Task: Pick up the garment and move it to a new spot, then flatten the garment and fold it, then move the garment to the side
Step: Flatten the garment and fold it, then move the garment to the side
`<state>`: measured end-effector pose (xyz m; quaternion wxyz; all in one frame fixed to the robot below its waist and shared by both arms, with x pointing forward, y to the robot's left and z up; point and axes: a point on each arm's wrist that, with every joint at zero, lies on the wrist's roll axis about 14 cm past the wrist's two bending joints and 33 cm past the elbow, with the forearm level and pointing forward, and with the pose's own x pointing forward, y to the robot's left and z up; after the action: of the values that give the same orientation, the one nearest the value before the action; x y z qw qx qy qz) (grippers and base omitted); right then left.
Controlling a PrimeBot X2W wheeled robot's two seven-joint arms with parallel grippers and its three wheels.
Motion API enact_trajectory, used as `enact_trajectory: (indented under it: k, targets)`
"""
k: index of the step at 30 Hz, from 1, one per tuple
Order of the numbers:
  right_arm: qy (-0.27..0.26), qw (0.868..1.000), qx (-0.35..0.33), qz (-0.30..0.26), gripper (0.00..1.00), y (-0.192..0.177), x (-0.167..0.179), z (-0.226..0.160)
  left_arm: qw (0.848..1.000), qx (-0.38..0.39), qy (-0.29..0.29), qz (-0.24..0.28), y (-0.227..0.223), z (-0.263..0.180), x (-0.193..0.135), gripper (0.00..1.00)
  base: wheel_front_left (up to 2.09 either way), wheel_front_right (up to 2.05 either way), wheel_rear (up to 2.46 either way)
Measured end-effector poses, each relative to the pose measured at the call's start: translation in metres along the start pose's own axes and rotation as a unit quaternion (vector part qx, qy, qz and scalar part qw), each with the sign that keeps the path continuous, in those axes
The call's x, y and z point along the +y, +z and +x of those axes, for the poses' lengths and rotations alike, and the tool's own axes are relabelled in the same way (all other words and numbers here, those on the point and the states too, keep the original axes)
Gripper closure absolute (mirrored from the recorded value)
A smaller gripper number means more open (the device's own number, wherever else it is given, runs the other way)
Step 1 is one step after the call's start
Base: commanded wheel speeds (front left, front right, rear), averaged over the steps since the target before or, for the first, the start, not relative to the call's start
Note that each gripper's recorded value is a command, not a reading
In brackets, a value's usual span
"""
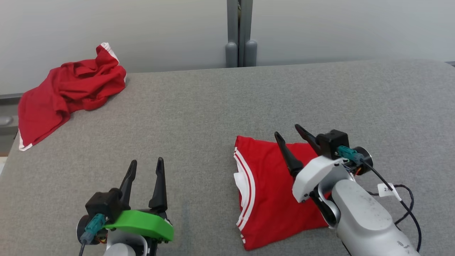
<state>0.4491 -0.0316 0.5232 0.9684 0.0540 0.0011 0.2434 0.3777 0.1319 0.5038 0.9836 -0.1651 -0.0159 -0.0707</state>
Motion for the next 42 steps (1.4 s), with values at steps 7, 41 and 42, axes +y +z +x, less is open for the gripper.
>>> enact_trajectory:
  k: [7, 41, 42]
  targets:
    - [-0.108, 0.994, -0.031, -0.004, 0.00, 0.006, -0.057, -0.052, 1.000, 0.001, -0.001, 0.003, -0.004, -0.009, -0.003, 0.00, 0.00, 0.00, 0.00]
    - [-0.218, 0.975, -0.038, 0.000, 0.00, -0.013, -0.095, -0.145, 0.999, 0.022, 0.040, -0.006, -0.022, -0.048, 0.016, 0.00, 0.00, 0.00, 0.00]
    - [-0.217, 0.975, -0.038, 0.000, 0.00, -0.013, -0.094, -0.145, 0.999, 0.022, 0.039, -0.006, -0.022, -0.048, 0.016, 0.00, 0.00, 0.00, 0.00]
